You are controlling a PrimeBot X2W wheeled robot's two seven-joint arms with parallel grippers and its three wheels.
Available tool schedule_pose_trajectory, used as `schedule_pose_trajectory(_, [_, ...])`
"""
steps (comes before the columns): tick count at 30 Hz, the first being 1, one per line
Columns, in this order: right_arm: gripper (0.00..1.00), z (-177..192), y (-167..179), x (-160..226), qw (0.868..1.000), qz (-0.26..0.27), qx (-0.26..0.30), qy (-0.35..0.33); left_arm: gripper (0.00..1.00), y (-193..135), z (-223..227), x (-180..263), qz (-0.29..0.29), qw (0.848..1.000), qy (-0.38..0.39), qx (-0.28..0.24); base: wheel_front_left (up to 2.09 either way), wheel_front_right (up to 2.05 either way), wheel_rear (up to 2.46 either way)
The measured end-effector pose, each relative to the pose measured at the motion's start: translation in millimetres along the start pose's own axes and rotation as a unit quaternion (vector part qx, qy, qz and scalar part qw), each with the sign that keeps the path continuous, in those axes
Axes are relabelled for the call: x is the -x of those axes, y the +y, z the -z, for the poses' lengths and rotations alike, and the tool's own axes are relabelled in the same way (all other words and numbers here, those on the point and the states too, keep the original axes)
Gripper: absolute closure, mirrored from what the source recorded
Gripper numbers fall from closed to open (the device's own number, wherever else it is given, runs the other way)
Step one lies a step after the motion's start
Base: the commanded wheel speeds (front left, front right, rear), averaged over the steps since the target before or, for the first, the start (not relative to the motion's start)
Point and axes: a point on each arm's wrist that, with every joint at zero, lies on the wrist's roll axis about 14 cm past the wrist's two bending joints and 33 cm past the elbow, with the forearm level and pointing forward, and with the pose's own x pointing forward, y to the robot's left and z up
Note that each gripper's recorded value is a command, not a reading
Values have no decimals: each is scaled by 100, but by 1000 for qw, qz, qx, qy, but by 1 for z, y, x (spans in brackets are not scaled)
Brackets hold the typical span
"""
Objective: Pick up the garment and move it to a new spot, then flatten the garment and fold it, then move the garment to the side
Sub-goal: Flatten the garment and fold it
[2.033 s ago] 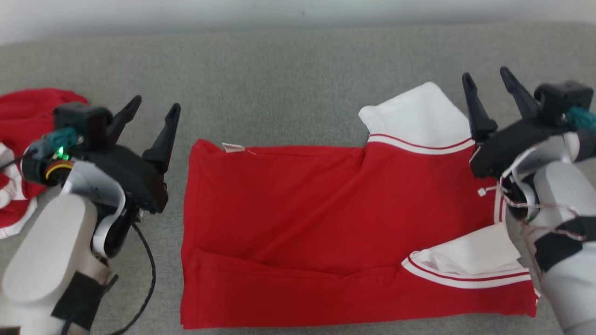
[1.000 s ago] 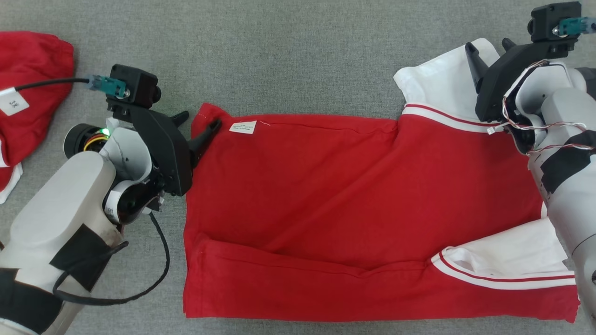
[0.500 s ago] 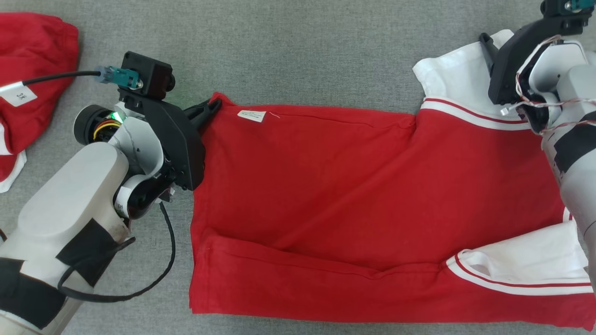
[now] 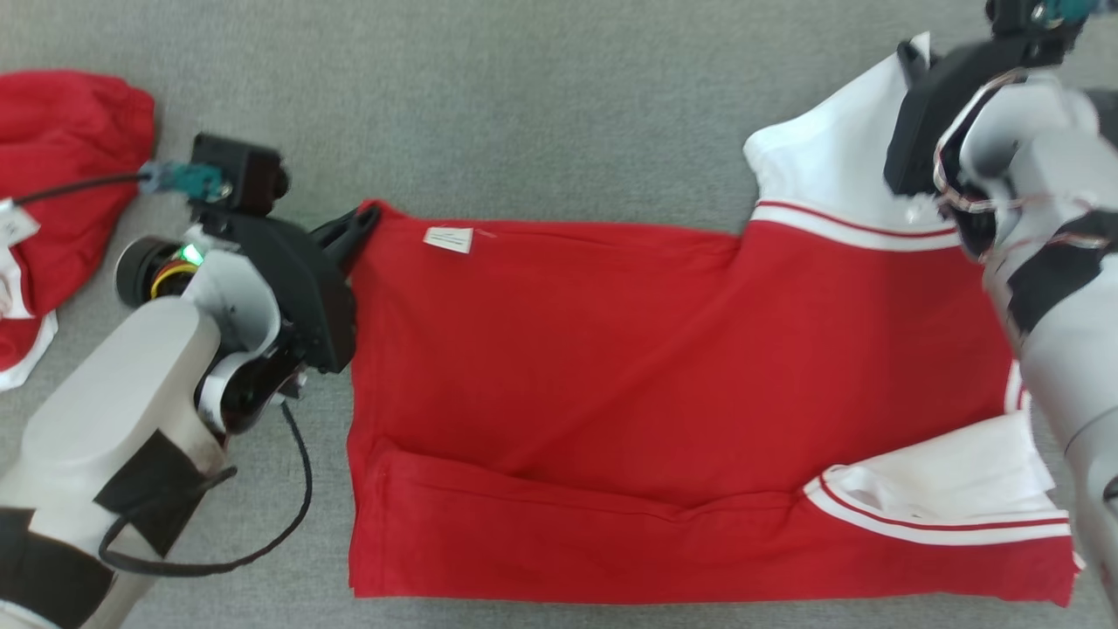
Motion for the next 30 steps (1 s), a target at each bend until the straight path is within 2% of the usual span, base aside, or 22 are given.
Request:
schedule_pose_trajectory(4, [100, 2, -3, 16, 1000, 1, 4, -28, 100, 5, -1, 6, -22, 999, -21, 15, 0, 0, 0])
schedule_pose_trajectory(7, [100, -13, -5, 30, 997, -1, 4, -77, 100, 4, 2, 11, -32, 999, -32, 22, 0, 0, 0])
schedule_pose_trajectory(13, [100, -12, -4, 63, 990, -14, 2, -139, 100, -10, 3, 20, -33, 997, -60, 30, 0, 0, 0])
schedule_pose_trajectory(18, [100, 2, 8, 99, 981, -45, -20, -190, 100, -26, 10, 32, -34, 995, -86, 41, 0, 0, 0])
schedule_pose_trajectory(22, [100, 22, 9, 124, 976, -55, -47, -205, 100, -37, 17, 41, -34, 993, -101, 53, 0, 0, 0])
schedule_pose_trajectory(25, [100, 45, 3, 141, 975, -49, -73, -203, 100, -45, 25, 47, -35, 991, -112, 63, 0, 0, 0])
schedule_pose_trajectory(30, [100, 61, 2, 167, 968, -45, -111, -221, 100, -53, 36, 59, -41, 987, -135, 79, 0, 0, 0])
